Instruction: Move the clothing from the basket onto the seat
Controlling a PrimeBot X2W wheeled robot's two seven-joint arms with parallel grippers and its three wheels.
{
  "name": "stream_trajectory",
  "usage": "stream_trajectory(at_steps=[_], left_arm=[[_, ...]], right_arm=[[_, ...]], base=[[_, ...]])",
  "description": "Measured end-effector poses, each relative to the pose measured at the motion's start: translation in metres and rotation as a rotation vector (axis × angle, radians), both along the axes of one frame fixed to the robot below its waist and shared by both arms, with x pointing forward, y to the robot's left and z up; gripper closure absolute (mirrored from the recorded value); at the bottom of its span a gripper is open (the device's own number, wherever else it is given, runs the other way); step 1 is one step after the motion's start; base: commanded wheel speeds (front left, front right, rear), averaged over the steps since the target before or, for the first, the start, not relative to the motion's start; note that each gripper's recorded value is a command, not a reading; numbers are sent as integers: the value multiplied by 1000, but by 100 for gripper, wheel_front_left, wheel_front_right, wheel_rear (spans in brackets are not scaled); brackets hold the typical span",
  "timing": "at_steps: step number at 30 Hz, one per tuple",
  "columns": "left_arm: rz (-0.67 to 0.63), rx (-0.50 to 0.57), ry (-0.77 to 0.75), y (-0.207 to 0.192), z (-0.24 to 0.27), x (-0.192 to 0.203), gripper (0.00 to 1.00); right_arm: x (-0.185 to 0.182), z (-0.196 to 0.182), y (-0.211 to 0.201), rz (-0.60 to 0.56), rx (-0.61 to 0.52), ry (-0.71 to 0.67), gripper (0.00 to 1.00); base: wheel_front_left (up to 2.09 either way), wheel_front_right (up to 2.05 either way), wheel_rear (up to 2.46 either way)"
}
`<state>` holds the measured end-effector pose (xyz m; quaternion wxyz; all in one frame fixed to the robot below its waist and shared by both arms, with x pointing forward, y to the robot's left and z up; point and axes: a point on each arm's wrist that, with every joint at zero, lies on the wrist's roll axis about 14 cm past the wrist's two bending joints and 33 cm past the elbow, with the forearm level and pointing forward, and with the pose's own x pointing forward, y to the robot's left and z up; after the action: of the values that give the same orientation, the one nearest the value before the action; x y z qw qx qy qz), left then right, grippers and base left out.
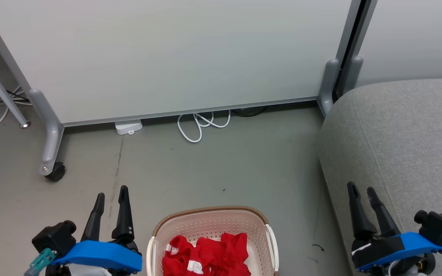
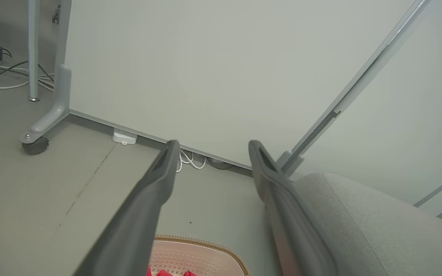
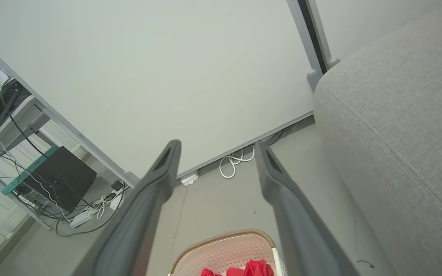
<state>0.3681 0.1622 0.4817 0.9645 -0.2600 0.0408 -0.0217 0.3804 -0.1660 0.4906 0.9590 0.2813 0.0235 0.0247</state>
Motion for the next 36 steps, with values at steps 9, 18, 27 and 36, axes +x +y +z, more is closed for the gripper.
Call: stream_trajectory(at_steps=[9,18,27,36], left_arm=[[-30,114,-3,-7,-5,-3,0],[-44,204,-22,-10,-5,-3,0],[-58,263,-42,-13,-4,-5,0],[-75,312,-58,-17,-4,-6,0]], right_arm=[[1,5,3,19,-121,-27,0],[1,6,4,31,-207,-37,0],[1,5,4,41,-297,-37,0],[0,7,3,43,-364,-56,0]], base=[[0,0,0],[0,0,0],[0,0,0],[0,0,0]])
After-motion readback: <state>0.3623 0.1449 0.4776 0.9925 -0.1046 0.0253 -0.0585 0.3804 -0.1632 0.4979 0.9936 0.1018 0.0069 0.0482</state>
